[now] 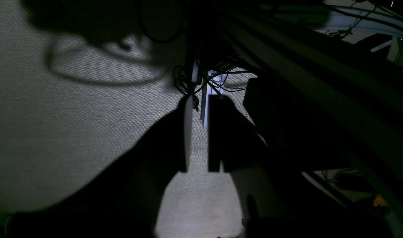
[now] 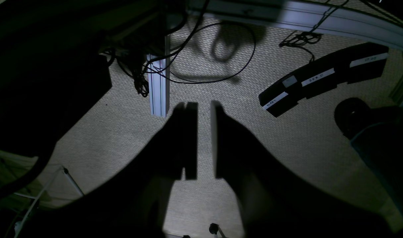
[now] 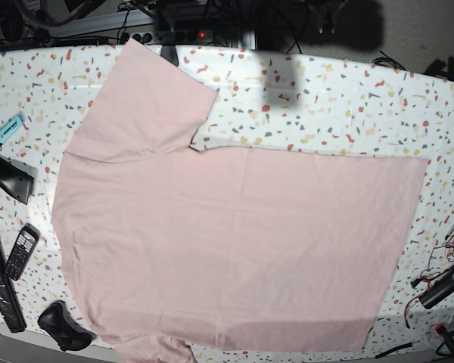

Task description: Fold the T-shirt properly

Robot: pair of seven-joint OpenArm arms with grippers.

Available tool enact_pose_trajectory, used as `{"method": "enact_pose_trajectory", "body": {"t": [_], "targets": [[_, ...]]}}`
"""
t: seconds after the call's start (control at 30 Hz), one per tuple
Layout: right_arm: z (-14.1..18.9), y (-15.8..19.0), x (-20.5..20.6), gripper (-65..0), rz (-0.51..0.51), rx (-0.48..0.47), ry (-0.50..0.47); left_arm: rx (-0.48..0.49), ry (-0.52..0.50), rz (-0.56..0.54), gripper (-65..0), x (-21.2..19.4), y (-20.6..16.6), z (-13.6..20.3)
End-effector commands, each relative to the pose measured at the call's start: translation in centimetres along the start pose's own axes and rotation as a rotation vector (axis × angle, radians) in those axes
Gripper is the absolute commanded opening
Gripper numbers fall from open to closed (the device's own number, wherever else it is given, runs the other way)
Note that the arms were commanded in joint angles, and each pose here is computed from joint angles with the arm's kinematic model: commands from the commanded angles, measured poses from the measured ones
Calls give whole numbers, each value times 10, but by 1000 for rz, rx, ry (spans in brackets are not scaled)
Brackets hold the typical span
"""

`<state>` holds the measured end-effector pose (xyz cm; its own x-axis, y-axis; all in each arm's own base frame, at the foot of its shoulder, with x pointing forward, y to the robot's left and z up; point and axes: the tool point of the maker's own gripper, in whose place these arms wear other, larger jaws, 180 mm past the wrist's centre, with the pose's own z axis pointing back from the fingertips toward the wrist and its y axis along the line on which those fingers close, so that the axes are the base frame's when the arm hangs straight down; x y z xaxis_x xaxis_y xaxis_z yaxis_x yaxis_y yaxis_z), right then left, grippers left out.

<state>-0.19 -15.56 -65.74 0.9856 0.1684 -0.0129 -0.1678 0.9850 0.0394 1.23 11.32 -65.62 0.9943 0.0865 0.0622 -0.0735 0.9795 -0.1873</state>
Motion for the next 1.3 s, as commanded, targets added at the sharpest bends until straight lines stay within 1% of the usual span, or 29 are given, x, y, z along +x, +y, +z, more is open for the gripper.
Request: {"method": "enact_pose_trajectory", "body": {"t": [0.0, 0.23, 0.53, 0.7, 0.93, 1.27], "targets": [[1, -2, 3, -575, -2, 2, -12, -4, 3, 1, -565, -3, 1, 1], [1, -2, 3, -575, -3, 2, -13, -3, 0, 0, -565, -2, 1, 1], [1, -2, 5, -575, -2, 2, -17, 18, -34, -15, -565, -6, 9, 8], [1, -2, 5, -575, -2, 2, -16, 20, 3, -16, -565, -12, 10, 9], [1, 0, 0, -575, -1, 4, -13, 20, 10, -15, -565, -14, 10, 9], [8, 11, -17, -575, 11, 21, -39, 22, 19, -16, -565, -19, 11, 9]]}}
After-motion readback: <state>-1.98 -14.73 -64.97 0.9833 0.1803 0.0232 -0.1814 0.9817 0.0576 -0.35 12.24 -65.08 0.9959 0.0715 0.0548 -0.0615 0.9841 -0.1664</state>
